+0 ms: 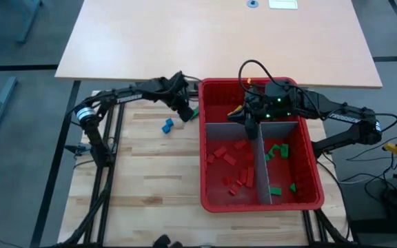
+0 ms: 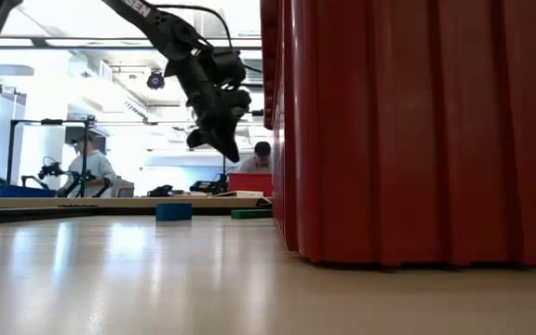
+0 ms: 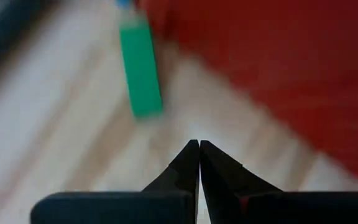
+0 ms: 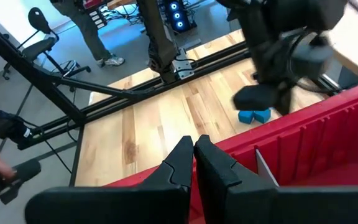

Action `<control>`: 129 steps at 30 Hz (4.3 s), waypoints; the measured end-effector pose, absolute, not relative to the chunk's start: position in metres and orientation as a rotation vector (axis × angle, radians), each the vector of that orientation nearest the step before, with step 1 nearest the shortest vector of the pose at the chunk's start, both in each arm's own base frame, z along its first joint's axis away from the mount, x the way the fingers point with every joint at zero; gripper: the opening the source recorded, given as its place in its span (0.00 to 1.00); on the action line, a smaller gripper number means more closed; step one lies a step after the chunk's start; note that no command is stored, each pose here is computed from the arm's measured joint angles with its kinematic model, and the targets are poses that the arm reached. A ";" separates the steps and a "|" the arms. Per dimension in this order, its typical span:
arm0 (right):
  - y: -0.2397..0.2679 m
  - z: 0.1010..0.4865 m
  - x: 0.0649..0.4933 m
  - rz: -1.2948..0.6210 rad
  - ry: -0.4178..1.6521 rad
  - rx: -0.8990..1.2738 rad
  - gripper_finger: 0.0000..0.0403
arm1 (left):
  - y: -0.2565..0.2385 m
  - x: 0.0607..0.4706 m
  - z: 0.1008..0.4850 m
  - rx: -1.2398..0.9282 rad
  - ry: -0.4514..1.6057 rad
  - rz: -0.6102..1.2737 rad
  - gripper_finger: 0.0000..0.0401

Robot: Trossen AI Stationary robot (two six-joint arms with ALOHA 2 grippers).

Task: Sort blocks

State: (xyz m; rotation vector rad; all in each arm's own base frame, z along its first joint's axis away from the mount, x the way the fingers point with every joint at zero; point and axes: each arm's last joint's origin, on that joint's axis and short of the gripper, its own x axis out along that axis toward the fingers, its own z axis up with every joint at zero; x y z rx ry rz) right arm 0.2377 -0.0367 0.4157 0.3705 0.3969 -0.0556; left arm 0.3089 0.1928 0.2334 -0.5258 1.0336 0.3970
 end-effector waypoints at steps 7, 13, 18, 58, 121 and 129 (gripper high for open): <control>-0.036 0.416 0.238 -0.058 0.397 0.407 0.00 | 0.219 0.295 0.221 -0.530 1.072 0.564 0.00; -0.035 0.416 0.238 -0.054 0.395 0.409 0.00 | 0.221 0.269 0.190 -0.606 1.267 0.563 0.00; -0.035 0.417 0.238 -0.055 0.387 0.405 0.00 | 0.210 0.257 0.168 -0.660 1.319 0.510 0.00; -0.036 0.421 0.240 -0.066 0.340 0.362 0.00 | 0.129 0.192 0.212 -0.605 1.226 0.604 0.00; -0.035 0.421 0.241 -0.065 0.338 0.383 0.00 | 0.079 0.213 0.178 -0.520 1.163 0.465 0.00; -0.035 0.421 0.241 -0.065 0.337 0.383 0.00 | 0.075 0.209 0.162 -0.597 1.147 0.414 0.00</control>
